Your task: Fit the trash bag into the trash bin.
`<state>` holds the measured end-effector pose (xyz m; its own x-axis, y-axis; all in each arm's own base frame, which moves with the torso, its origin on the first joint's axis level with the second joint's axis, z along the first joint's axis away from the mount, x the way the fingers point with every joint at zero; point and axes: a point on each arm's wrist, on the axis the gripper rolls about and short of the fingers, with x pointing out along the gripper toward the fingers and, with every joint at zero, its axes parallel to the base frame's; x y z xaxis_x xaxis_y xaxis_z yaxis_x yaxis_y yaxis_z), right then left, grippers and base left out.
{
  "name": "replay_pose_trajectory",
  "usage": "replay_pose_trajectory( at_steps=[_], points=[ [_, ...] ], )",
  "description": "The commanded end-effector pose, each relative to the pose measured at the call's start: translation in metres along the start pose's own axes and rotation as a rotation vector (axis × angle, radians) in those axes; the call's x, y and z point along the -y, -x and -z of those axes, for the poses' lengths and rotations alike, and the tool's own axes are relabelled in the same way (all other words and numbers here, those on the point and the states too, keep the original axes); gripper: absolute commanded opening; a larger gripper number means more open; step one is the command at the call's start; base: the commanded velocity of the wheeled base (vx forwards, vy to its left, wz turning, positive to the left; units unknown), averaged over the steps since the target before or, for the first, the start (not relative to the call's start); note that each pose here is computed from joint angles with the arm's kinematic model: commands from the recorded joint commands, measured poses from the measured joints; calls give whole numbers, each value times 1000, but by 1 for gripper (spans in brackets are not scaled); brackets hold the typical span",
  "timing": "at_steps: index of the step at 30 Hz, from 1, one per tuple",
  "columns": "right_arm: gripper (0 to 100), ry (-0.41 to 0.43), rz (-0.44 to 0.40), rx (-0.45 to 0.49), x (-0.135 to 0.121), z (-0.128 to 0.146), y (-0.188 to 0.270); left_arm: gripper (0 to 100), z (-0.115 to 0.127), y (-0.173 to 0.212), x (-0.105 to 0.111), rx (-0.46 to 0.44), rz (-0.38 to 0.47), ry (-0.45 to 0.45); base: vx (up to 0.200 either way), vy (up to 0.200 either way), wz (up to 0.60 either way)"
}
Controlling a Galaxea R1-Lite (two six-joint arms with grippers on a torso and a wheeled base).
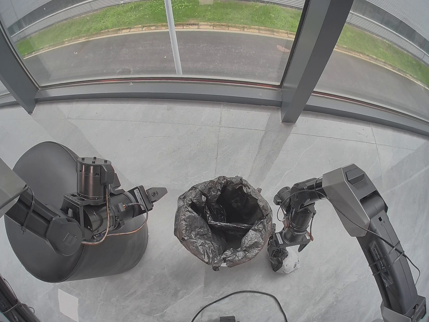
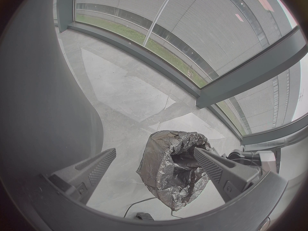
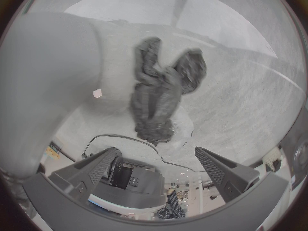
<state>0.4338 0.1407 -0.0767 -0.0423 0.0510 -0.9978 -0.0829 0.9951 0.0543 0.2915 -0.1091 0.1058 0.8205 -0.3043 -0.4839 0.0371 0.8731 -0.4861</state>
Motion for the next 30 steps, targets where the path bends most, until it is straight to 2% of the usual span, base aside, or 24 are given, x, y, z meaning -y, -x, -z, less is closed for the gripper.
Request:
replay_pose_trajectory(
  at_steps=[1, 4, 6, 7, 9, 12, 13, 17, 22, 30],
  points=[
    [100, 111, -22, 56, -18, 3, 37, 100, 0, 1, 0, 2, 0, 1, 0, 0, 0],
    [100, 189, -29, 27, -24, 6, 32, 100, 0, 0, 0, 12, 7, 1, 0, 0, 0],
    [100, 248, -81, 7, -28, 9, 30, 100, 0, -1, 0, 33, 17, 1, 0, 0, 0],
    [100, 248, -81, 7, -28, 9, 30, 100, 0, -1, 0, 33, 17, 1, 0, 0, 0],
    [100, 399, -148, 7, -29, 9, 31, 100, 1, -3, -1, 46, 24, -1, 0, 0, 0],
    [100, 548, -159, -6, -28, 11, 30, 100, 1, -4, -1, 51, 29, -1, 0, 0, 0],
    [100, 568, -157, -20, -28, 13, 30, 100, 2, -5, -2, 52, 28, -1, 0, 0, 0],
    [100, 573, -156, -38, -26, 13, 21, 100, 3, -5, -2, 48, 25, -1, 0, 0, 0],
    [100, 536, -154, -68, -14, 12, 10, 100, 3, -6, -2, 47, 25, -1, 0, 0, 0],
    [100, 512, -127, -62, -2, 7, -3, 100, 5, -9, -4, 38, 16, -1, 0, 0, 0]
  ],
)
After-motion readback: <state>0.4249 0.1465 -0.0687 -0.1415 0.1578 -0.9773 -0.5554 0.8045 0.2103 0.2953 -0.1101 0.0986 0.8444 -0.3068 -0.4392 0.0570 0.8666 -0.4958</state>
